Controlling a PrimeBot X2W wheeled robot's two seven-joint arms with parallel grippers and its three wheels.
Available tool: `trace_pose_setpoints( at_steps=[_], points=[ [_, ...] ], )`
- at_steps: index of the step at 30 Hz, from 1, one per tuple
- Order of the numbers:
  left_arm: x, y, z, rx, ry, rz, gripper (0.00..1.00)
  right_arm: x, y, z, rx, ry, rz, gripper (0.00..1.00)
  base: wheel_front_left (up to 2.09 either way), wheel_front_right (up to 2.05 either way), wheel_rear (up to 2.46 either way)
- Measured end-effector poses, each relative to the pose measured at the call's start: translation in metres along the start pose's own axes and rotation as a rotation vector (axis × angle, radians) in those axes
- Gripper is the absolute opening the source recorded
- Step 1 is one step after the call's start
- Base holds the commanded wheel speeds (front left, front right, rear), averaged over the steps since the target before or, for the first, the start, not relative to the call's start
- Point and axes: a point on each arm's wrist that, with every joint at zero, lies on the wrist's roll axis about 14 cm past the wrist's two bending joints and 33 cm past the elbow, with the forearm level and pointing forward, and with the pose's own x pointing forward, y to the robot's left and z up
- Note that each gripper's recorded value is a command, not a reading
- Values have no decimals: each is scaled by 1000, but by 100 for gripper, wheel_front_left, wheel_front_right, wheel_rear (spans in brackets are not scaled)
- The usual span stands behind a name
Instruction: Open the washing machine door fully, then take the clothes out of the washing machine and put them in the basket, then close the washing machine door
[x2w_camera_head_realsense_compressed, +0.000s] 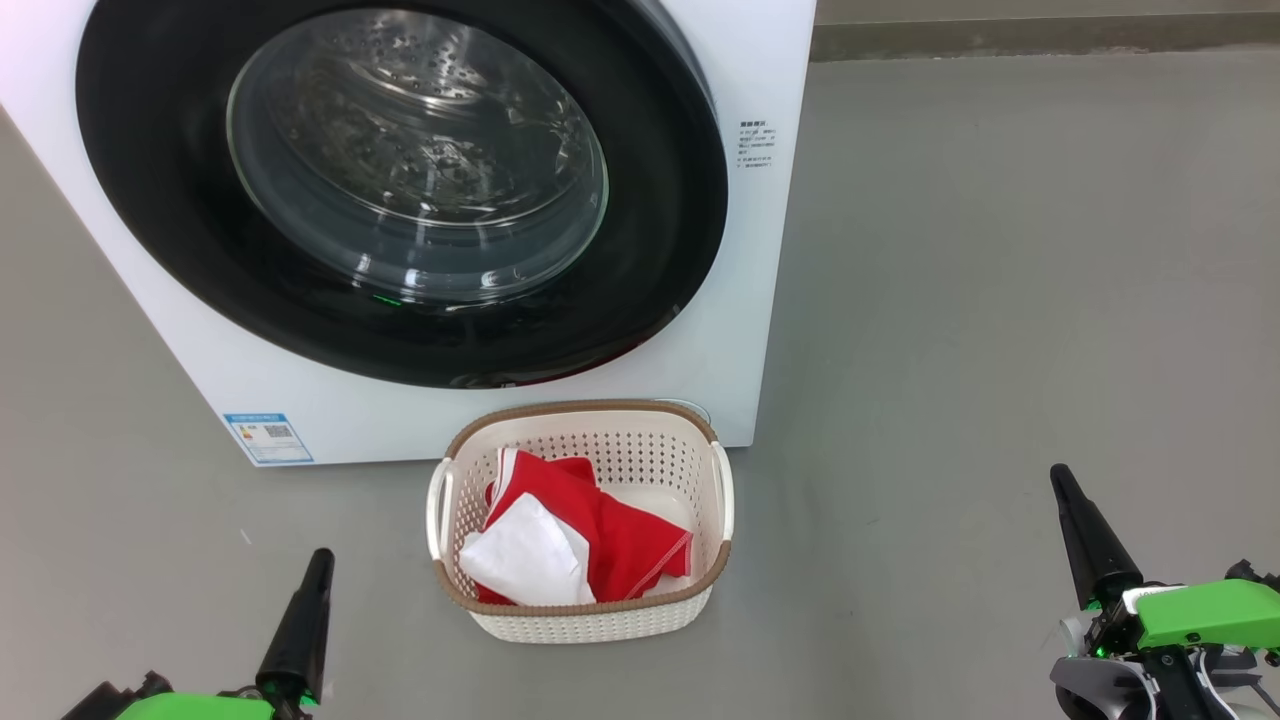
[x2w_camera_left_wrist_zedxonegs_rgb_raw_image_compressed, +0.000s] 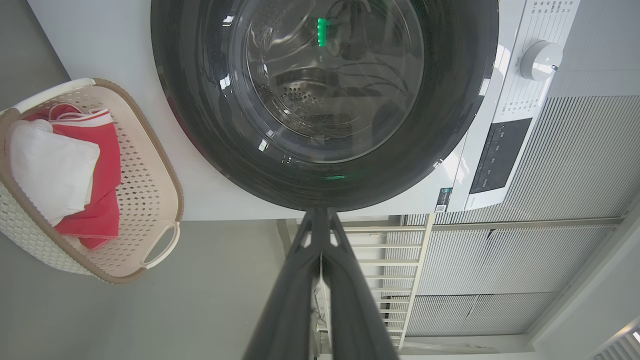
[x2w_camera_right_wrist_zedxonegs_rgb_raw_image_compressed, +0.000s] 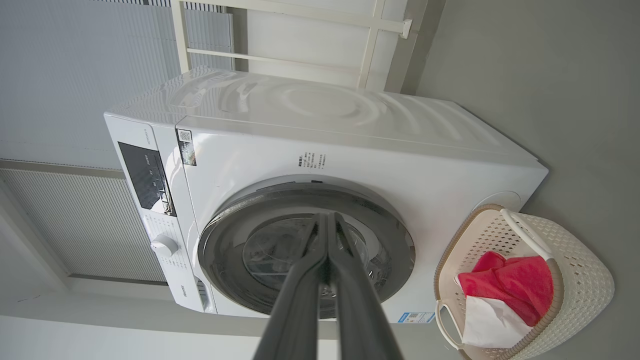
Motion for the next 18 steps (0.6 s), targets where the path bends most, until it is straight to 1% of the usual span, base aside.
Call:
trace_pose_setpoints(
  at_steps=[18],
  points=[
    [0, 0, 0, 0, 0, 0, 0, 0, 0, 0, 0, 0, 0, 0, 0, 0, 0]
  ],
)
